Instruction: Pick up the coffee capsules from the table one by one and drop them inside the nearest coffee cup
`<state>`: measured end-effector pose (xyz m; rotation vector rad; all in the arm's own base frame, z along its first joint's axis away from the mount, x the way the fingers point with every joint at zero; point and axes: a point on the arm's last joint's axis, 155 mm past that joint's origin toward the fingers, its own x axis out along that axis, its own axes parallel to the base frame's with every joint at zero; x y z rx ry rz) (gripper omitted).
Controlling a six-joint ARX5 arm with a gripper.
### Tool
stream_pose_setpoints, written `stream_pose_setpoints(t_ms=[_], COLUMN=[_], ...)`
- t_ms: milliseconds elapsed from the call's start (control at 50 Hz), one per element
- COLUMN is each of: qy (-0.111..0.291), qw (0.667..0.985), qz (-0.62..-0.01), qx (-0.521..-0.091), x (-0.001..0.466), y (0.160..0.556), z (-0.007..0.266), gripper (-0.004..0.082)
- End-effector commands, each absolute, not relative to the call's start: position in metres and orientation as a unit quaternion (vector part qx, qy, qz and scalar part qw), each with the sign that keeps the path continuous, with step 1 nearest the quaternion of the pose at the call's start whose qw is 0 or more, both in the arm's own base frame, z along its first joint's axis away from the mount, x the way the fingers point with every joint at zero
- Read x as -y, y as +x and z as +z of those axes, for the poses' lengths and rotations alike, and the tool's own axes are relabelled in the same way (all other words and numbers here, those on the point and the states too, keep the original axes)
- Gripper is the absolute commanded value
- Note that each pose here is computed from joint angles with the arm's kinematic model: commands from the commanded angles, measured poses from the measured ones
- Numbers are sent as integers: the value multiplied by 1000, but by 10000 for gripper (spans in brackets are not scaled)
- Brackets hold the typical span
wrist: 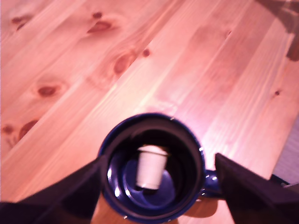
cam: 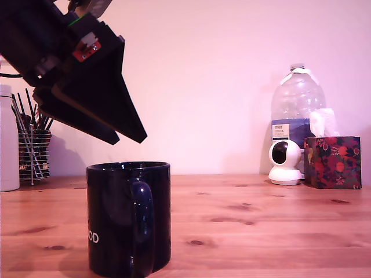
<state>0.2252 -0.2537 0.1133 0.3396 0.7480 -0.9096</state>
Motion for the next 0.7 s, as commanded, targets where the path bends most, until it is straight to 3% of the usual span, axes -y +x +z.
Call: stream_pose_setpoints(t_ms=[0, 80, 120, 140, 400, 680], qy=[156, 154, 155, 154, 131, 84], qw=[818, 822, 825, 826, 860, 902], qz=[-426, -425, -425, -424, -400, -349], qx=[-353, -346, -339, -337, -290, -241], x=[256, 257, 257, 256, 249, 202], y=[227, 230, 232, 233, 265, 291], z=[113, 116, 118, 119, 136, 139], gripper=[437, 115, -12, -32, -12, -12])
